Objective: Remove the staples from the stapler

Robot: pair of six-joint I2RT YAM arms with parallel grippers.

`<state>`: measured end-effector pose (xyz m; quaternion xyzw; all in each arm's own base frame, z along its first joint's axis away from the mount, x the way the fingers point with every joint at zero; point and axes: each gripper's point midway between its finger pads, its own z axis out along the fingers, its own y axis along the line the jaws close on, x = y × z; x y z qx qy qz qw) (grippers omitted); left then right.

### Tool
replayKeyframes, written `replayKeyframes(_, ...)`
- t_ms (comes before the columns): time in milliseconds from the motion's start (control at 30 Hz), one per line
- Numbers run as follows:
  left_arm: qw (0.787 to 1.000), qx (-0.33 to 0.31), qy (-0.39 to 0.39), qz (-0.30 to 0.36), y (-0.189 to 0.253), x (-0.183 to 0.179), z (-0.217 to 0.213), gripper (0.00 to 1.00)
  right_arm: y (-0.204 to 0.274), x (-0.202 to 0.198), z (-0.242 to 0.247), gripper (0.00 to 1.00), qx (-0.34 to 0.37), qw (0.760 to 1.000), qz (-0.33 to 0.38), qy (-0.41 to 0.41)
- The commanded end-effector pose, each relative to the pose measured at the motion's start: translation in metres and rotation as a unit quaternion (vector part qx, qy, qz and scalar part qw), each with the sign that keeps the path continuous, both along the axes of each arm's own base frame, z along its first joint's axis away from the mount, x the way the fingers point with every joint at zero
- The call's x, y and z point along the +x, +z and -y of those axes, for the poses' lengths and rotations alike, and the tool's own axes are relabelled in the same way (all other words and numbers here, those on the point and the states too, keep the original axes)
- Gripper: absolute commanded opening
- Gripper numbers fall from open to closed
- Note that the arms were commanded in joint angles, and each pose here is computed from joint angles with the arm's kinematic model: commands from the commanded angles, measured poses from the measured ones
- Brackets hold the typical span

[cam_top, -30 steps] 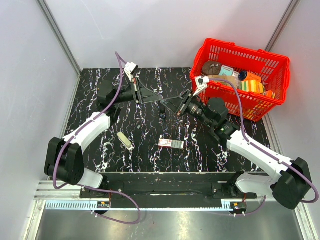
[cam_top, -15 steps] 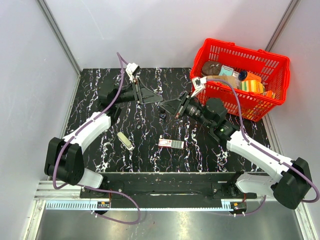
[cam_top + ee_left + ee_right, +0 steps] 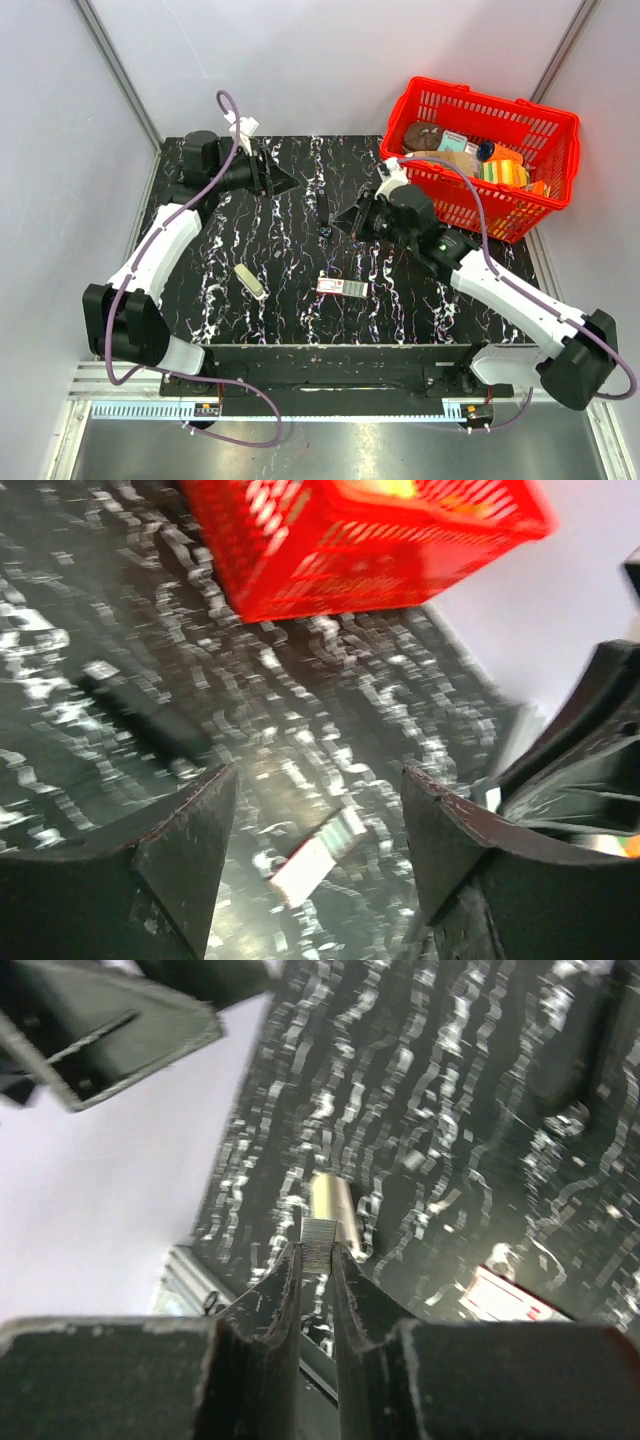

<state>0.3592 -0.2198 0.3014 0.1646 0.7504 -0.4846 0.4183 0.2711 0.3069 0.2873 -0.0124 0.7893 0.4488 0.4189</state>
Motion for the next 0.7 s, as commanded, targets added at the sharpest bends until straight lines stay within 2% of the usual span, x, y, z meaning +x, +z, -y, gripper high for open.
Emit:
replayKeyframes(0,0.975,0.218,0.015,0.044,-0.075,0.010,-0.042,0.70,-0.058,0.009,0.019,0.00,-0.112,0.987,-0.093,-0.069)
replayKeyframes(100,0.958,0.283,0.002,0.049,-0.110,0.005,-0.058,0.70,-0.088,0.010,0.022,0.00,-0.166,0.971,-0.141,-0.097)
replayKeyframes(200,0.945,0.321,-0.016,0.054,-0.130,-0.004,-0.067,0.70,-0.115,0.007,0.022,0.00,-0.211,0.953,-0.181,-0.119)
replayKeyframes(400,0.927,0.364,-0.045,0.072,-0.154,-0.022,-0.068,0.69,-0.155,-0.004,0.022,0.00,-0.279,0.919,-0.229,-0.160)
replayKeyframes(667,0.909,0.400,-0.078,0.089,-0.177,-0.035,-0.058,0.67,-0.195,-0.019,0.019,0.00,-0.306,0.900,-0.240,-0.200)
